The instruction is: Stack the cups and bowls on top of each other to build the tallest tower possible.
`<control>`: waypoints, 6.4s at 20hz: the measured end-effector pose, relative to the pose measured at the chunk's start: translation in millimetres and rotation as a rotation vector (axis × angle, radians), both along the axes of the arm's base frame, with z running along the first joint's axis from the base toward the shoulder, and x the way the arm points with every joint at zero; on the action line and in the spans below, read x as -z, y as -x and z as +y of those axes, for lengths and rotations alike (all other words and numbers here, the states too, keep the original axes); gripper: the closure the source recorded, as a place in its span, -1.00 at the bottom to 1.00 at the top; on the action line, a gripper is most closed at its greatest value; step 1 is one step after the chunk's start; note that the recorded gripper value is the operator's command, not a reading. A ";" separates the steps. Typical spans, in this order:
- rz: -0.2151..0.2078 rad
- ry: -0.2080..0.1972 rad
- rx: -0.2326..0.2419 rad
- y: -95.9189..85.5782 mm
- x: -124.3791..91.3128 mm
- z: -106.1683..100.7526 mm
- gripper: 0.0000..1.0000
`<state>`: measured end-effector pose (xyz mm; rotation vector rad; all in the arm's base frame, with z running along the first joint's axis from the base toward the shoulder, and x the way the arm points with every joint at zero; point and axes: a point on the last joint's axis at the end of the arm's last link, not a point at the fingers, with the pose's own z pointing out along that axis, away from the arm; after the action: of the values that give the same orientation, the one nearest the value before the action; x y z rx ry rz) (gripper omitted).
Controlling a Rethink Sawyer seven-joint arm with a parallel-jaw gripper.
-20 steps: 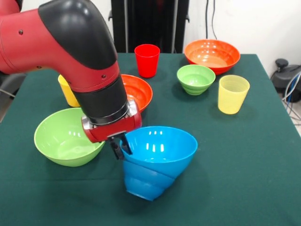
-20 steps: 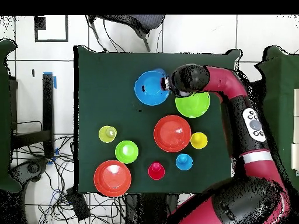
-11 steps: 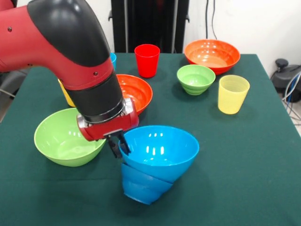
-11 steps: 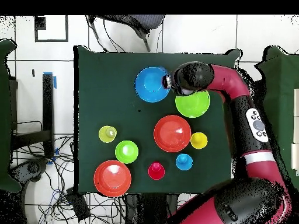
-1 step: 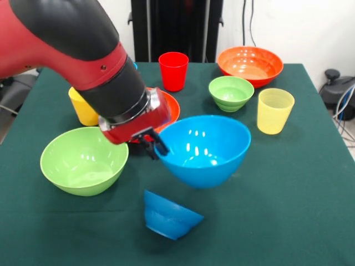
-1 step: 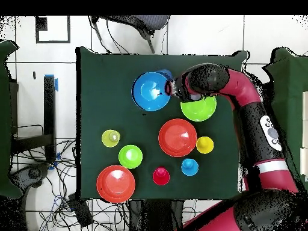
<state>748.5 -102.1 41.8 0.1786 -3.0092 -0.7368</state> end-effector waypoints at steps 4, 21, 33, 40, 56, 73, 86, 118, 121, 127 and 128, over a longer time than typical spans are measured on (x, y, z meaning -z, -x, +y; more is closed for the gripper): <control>0.018 -0.038 -0.018 12.3 -4.8 6.8 1.00; 0.041 -0.005 -0.140 29.2 9.0 63.4 -1.00; 0.043 -0.004 -0.151 30.3 9.8 69.6 -1.00; 0.010 0.072 -0.181 30.9 12.4 60.1 -1.00; -0.320 0.295 -0.112 -28.0 -38.1 5.7 -1.00; -0.419 0.375 -0.147 -42.1 -17.8 33.5 -1.00; -0.358 0.385 -0.164 -26.1 18.6 39.0 -1.00; -0.343 0.462 -0.192 -20.7 32.4 21.8 -1.00; -0.340 0.462 -0.192 -19.7 33.8 21.2 -1.00; -0.334 0.456 -0.192 -17.5 39.2 23.0 -1.00; -0.332 0.455 -0.193 -17.1 40.1 23.3 -1.00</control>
<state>765.5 -78.8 1.6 0.6120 -3.2957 0.0048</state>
